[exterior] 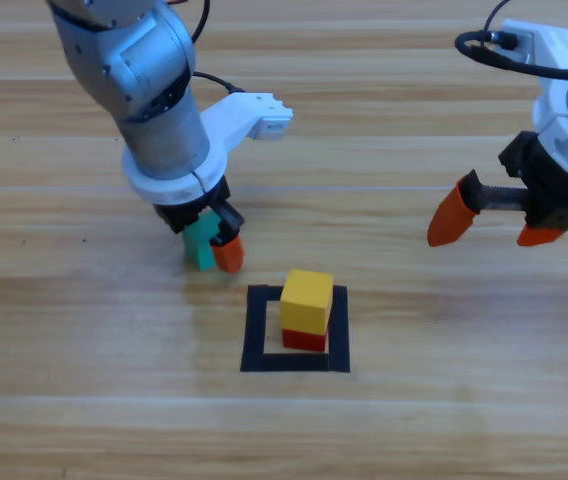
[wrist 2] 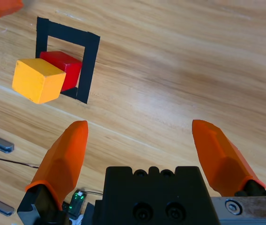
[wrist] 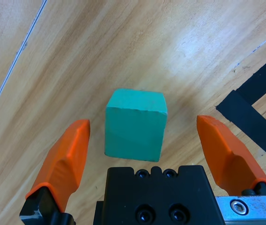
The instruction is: Stack the blocks in the rectangular block: red at the bottom, yellow in the middle, green on top
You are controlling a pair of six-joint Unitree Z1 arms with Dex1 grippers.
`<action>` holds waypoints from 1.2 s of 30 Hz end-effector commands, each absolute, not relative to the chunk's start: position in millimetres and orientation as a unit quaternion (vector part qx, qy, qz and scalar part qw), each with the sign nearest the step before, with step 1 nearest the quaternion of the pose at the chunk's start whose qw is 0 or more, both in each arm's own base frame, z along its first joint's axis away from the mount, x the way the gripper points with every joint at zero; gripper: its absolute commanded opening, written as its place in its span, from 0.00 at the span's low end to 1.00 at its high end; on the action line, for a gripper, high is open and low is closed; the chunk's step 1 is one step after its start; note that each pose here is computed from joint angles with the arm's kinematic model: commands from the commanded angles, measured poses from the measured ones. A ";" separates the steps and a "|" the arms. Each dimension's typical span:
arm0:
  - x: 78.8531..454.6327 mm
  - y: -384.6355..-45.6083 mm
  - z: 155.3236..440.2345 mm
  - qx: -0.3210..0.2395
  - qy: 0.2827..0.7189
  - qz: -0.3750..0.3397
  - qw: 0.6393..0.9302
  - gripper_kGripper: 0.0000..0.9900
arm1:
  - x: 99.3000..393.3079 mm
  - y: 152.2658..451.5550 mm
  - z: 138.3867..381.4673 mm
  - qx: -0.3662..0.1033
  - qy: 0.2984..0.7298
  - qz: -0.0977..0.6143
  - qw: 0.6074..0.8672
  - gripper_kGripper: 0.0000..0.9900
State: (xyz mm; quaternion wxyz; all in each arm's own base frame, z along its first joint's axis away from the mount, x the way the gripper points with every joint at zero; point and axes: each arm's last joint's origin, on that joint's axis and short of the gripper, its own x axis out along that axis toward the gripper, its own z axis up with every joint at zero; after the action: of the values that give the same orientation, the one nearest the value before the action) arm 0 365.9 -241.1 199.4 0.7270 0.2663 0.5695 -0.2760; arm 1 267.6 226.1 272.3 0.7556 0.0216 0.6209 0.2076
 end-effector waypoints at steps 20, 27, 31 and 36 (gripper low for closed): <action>362.2 -247.0 168.7 0.293 0.587 -0.286 0.699 0.88 | 269.6 211.9 272.0 0.001 0.604 0.193 0.773 0.99; 361.1 -246.3 162.2 0.295 0.590 -0.286 0.695 0.78 | 269.8 212.0 271.5 0.000 0.604 0.193 0.773 0.99; 361.0 -246.3 160.9 0.295 0.590 -0.287 0.695 0.77 | 269.7 211.3 270.7 -0.004 0.604 0.190 0.774 0.99; 361.3 -246.5 161.2 0.295 0.589 -0.287 0.695 0.77 | 269.3 211.0 270.8 -0.006 0.603 0.191 0.775 0.99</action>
State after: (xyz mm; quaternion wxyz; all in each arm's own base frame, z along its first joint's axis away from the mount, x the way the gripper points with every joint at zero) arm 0 364.5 -241.5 187.1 0.7163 0.2807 0.5719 -0.2846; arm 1 268.9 223.6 269.9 0.7675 -0.0103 0.6080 0.2029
